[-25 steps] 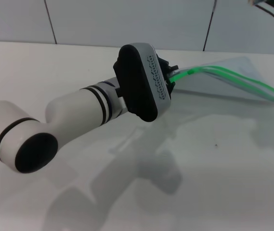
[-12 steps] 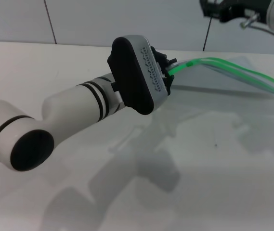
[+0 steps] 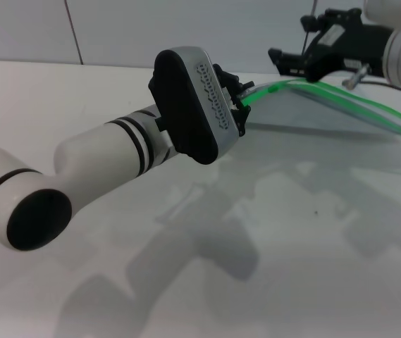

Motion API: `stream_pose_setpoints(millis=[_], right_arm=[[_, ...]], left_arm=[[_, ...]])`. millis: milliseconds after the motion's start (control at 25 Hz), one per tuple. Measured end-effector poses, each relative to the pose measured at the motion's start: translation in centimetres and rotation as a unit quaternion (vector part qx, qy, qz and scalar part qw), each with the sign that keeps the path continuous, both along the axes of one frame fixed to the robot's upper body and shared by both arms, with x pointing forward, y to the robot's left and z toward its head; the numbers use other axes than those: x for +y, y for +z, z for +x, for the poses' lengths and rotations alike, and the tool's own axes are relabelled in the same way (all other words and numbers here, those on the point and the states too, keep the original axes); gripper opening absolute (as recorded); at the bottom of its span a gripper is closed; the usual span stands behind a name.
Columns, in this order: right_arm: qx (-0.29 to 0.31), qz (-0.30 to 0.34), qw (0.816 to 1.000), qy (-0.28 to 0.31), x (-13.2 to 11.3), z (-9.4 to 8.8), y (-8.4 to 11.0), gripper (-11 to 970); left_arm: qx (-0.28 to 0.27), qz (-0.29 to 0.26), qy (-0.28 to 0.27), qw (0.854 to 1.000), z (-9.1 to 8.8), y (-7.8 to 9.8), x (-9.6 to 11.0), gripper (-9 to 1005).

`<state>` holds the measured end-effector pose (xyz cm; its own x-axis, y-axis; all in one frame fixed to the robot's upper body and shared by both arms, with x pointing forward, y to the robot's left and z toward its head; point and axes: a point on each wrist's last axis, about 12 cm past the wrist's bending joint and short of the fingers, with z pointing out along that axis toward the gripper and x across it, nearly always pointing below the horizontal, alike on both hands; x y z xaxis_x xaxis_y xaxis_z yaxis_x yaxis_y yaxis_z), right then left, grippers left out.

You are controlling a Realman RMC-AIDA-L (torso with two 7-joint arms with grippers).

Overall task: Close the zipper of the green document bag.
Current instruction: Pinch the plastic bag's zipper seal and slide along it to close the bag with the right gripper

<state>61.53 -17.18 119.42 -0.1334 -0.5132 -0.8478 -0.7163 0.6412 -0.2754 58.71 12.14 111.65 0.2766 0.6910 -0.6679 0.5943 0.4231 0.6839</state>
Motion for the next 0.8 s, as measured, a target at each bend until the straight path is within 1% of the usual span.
stream_pose_setpoints(millis=[120,480,800], right_arm=[[-0.009,-0.024,0.999,0.021,-0.1,-0.8,-0.4,730],[-0.026,-0.075,0.995,0.068,0.1,-2.3,-1.6,729],[-0.073,-0.113,0.986,0.095,0.3,-3.6,-1.8,727]], left_arm=[[0.000,0.000,0.000,1.000,0.0,0.0,0.0,63],[0.000,0.001,0.002,1.000,0.0,0.0,0.3,64],[0.001,0.002,0.003,1.000,0.0,0.0,0.5,66]])
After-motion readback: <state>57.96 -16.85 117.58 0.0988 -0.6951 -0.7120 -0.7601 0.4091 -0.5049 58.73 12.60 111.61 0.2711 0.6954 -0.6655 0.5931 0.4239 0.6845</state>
